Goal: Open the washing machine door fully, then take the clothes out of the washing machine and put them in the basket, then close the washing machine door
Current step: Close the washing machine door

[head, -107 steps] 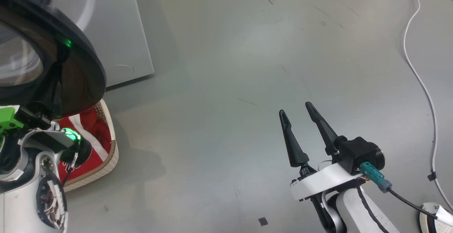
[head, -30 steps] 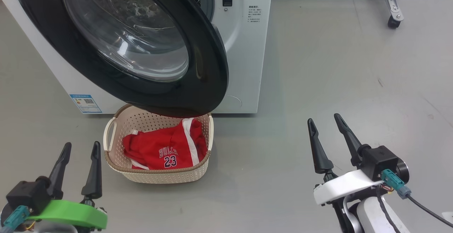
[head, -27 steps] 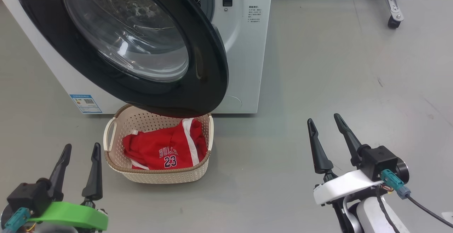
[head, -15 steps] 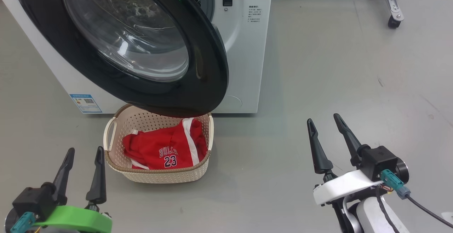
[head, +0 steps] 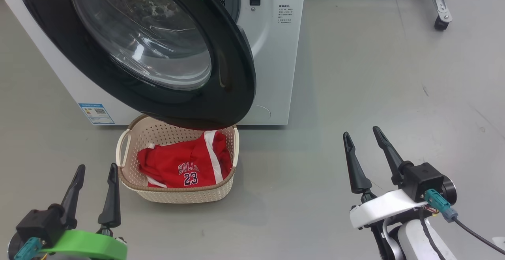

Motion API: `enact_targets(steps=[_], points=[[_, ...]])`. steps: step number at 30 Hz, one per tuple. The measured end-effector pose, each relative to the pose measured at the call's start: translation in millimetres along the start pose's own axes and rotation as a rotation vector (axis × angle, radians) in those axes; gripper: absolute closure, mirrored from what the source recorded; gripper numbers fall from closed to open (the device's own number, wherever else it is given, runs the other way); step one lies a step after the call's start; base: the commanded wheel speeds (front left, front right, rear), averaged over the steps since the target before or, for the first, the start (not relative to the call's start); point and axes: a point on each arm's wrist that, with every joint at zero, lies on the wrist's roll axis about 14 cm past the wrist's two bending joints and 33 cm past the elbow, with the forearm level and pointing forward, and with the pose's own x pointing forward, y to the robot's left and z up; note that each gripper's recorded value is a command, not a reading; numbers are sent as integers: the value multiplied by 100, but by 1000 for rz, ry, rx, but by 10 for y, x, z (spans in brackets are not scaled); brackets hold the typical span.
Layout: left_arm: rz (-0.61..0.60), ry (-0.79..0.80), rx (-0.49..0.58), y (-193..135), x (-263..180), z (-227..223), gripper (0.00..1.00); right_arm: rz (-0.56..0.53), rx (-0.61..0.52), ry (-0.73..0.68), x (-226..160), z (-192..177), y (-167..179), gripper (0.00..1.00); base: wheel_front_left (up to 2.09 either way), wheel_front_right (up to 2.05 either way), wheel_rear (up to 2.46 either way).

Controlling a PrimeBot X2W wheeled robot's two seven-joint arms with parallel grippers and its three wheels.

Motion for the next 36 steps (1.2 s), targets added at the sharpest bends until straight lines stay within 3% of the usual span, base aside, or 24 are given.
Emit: enact_targets(steps=[26, 27, 28, 29, 36], points=[[-5, 6, 3, -17, 17, -45, 0, 0, -5, 6, 19, -28, -15, 0, 0, 0, 0], [-4, 7, 3, -18, 18, -51, 0, 5, -3, 8, 20, -36, -8, 13, 0, 0, 0], [-4, 8, 3, -19, 18, -55, 0, 7, -2, 11, 20, -44, -3, 88, 0, 0, 0], [-4, 9, 2, -20, 19, -59, 0, 12, -1, 12, 21, -49, 8, 100, 0, 0, 0], [-7, 34, 0, -52, 20, -151, 0, 62, -18, 1, 92, -37, 115, 100, 0, 0, 0]])
